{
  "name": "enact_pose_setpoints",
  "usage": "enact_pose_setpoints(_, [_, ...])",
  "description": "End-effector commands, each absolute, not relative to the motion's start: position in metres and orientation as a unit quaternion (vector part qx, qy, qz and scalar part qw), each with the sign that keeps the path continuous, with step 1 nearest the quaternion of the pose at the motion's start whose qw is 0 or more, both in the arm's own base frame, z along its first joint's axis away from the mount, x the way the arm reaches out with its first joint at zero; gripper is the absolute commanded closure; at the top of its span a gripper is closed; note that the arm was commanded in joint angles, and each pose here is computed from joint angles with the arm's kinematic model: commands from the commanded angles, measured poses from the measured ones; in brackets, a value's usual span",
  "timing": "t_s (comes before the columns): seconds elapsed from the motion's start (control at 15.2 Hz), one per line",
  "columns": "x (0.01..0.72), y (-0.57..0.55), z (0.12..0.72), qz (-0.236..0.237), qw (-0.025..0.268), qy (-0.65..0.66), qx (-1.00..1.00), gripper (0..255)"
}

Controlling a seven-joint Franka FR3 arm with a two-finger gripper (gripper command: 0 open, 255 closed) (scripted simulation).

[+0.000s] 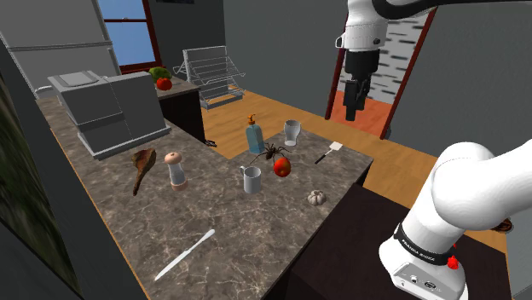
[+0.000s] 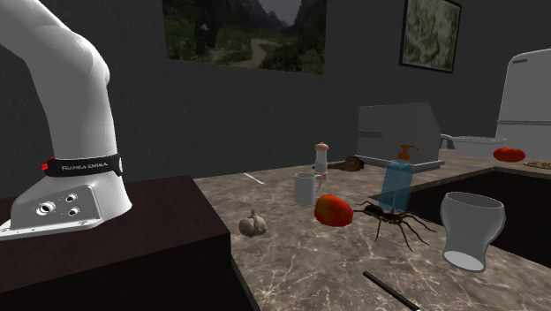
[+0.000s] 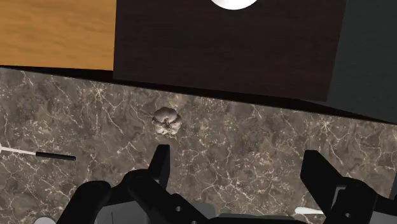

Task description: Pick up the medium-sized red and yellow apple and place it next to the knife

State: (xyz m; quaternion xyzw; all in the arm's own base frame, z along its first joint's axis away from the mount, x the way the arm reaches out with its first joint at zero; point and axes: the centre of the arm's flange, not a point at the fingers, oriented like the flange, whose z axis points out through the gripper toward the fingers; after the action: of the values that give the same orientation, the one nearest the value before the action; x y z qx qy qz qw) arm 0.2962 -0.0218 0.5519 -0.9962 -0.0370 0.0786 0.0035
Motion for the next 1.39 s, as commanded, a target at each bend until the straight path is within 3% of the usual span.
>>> enact_pose_setpoints(0.0, [0.296, -0.022, 0.552, 0.079, 0.004, -0.037, -0.996, 0])
enact_pose_setpoints(1.32, [0.503, -0.078, 0.380, 0.123, 0.026, 0.228, -0.966, 0])
